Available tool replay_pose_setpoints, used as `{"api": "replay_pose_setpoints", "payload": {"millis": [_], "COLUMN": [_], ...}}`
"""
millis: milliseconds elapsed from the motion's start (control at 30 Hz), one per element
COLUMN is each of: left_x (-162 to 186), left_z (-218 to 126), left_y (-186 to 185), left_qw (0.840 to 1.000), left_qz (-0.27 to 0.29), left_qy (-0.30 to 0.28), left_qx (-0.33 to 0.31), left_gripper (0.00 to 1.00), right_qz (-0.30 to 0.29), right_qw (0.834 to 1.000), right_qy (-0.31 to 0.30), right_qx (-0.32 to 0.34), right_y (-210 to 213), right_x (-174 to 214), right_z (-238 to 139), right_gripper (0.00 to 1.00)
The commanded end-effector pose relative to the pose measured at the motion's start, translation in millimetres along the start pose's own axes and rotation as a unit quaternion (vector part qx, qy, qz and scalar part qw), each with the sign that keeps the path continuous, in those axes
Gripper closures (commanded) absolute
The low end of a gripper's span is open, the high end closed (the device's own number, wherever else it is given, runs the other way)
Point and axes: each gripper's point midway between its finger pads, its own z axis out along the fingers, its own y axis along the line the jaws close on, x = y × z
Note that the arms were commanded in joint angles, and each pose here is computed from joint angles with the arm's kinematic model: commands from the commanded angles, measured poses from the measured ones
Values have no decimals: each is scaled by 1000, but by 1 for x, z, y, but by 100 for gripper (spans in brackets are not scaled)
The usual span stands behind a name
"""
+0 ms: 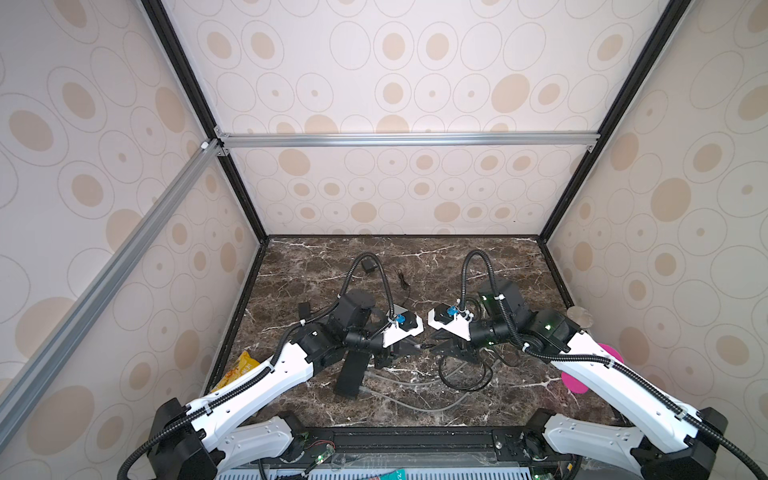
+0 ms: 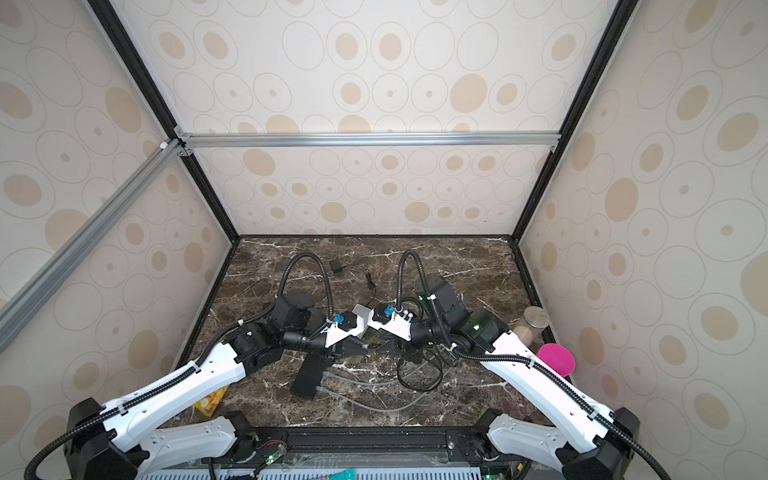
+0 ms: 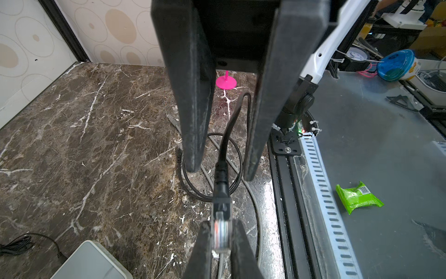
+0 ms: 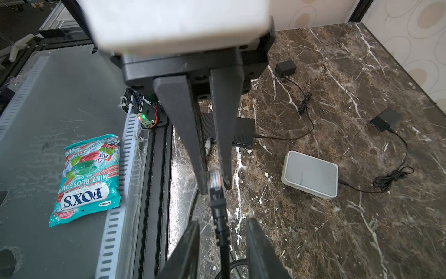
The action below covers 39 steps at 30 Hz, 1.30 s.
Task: Insert the plug into the switch port
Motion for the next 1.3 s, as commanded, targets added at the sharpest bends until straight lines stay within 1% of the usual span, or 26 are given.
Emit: {"api": "replay_pose_setpoints", "payload": {"millis": [0, 167, 233, 433, 567, 867, 967, 1067, 1100, 1133, 1167, 1233, 1267], "left_x": [-15, -16, -17, -18, -18, -18, -20, -23, -25, -26, -27, -31, -32], "left_z": [-3, -2, -3, -3, -3, -3, -4, -5, -6, -7, -8, -14, -17], "left_y": [-5, -3, -3, -3, -2, -2, -2, -2, -2, -2, -2, -3, -4], "left_qw": [1000, 1000, 1000, 1000, 1000, 1000, 1000, 1000, 1000, 1000, 999, 998, 998], "left_qz": [20, 21, 22, 22, 21, 21, 21, 22, 21, 20, 22, 30, 35], "left_qy": [-13, -12, -13, -11, -11, -8, -10, -16, -19, -23, -28, -45, -51], "left_qx": [11, 10, 9, 8, 9, 9, 9, 8, 7, 2, -1, -14, -20], "left_gripper": [100, 100, 100, 100, 100, 100, 100, 100, 90, 66, 56, 43, 41], "right_qz": [-12, -10, -10, -12, -15, -19, -18, -13, -10, -6, -3, 3, 5], "right_qw": [1000, 1000, 1000, 999, 999, 998, 998, 998, 998, 999, 999, 999, 999], "right_qy": [1, 11, 17, 29, 43, 55, 58, 57, 56, 53, 50, 43, 40], "right_qx": [-12, -17, -17, -15, -13, -13, -14, -13, -11, -6, 1, 18, 26], "right_y": [6, 8, 8, 7, 8, 9, 9, 9, 8, 7, 5, 1, 0], "right_x": [-5, -1, 1, 4, 9, 11, 12, 11, 11, 9, 8, 5, 4], "right_z": [-2, 3, 4, 5, 7, 9, 11, 11, 11, 10, 9, 6, 4], "right_gripper": [68, 72, 76, 82, 83, 91, 100, 100, 100, 100, 100, 100, 100]}}
